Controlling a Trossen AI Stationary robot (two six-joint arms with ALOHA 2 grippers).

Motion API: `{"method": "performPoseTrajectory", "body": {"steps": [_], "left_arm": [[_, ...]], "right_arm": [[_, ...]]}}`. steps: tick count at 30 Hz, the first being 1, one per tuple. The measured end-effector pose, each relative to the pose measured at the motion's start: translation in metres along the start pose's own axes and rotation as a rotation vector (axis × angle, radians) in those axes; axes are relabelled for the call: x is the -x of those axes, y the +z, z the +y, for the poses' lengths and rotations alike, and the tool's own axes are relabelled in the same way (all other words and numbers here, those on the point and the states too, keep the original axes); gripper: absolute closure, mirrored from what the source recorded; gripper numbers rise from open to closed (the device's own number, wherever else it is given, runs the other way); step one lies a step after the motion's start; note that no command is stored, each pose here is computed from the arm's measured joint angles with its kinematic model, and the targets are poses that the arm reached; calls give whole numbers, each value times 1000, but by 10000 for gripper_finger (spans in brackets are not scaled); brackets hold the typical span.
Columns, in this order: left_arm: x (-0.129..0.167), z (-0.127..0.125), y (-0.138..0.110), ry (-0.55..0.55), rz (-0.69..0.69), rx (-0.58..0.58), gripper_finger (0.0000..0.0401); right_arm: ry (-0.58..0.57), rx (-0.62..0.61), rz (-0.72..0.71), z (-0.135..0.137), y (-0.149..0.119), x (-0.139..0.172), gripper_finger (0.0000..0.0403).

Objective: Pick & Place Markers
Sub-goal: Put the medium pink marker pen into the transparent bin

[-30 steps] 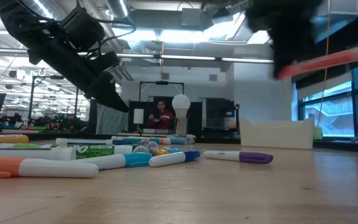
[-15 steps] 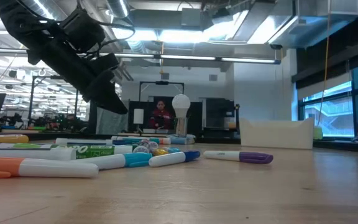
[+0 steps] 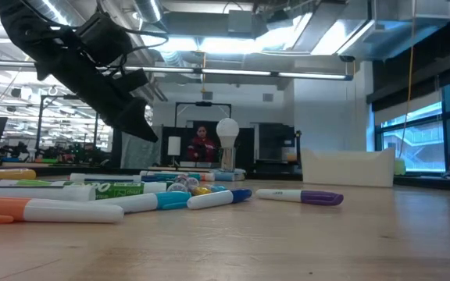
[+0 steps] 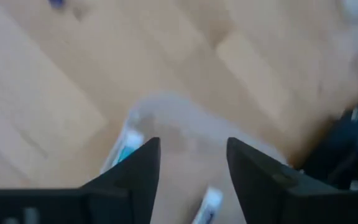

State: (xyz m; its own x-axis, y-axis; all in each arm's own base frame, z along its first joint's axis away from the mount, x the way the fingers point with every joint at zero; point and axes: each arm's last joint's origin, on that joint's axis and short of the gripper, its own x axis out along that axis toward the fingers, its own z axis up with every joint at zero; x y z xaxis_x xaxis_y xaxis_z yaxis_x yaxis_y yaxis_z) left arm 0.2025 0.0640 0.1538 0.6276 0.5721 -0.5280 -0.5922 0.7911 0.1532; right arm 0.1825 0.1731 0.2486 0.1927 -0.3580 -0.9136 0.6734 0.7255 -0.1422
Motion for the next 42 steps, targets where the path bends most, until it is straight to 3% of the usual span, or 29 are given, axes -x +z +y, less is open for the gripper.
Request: {"method": "performPoseTrajectory", "body": {"steps": [5, 10, 14, 19, 23, 27, 33, 36, 42], "left_arm": [[0, -3, 0, -89, 8, 1, 244], [0, 3, 0, 109, -15, 86, 244], [0, 4, 0, 145, -19, 81, 244], [0, 5, 0, 168, -22, 70, 244], [1, 8, 0, 292, -37, 92, 244], [1, 9, -2, 315, -12, 60, 244], [2, 9, -5, 309, 15, 14, 244], [1, 9, -5, 289, 22, -13, 244], [1, 6, -5, 190, 36, -30, 244]], "right_arm": [[-15, 8, -89, 0, 30, -12, 213], [-34, -74, -120, -5, 72, -30, 213], [-16, -225, -235, -11, 117, -47, 212], [124, -248, -331, -5, 179, -82, 212], [287, -189, -401, 9, 217, -117, 212], [300, -177, -458, 14, 238, -153, 212], [310, -165, -363, 22, 259, -199, 212], [336, -125, -326, 34, 267, -210, 212], [278, -57, -242, 50, 278, -221, 212]]}}
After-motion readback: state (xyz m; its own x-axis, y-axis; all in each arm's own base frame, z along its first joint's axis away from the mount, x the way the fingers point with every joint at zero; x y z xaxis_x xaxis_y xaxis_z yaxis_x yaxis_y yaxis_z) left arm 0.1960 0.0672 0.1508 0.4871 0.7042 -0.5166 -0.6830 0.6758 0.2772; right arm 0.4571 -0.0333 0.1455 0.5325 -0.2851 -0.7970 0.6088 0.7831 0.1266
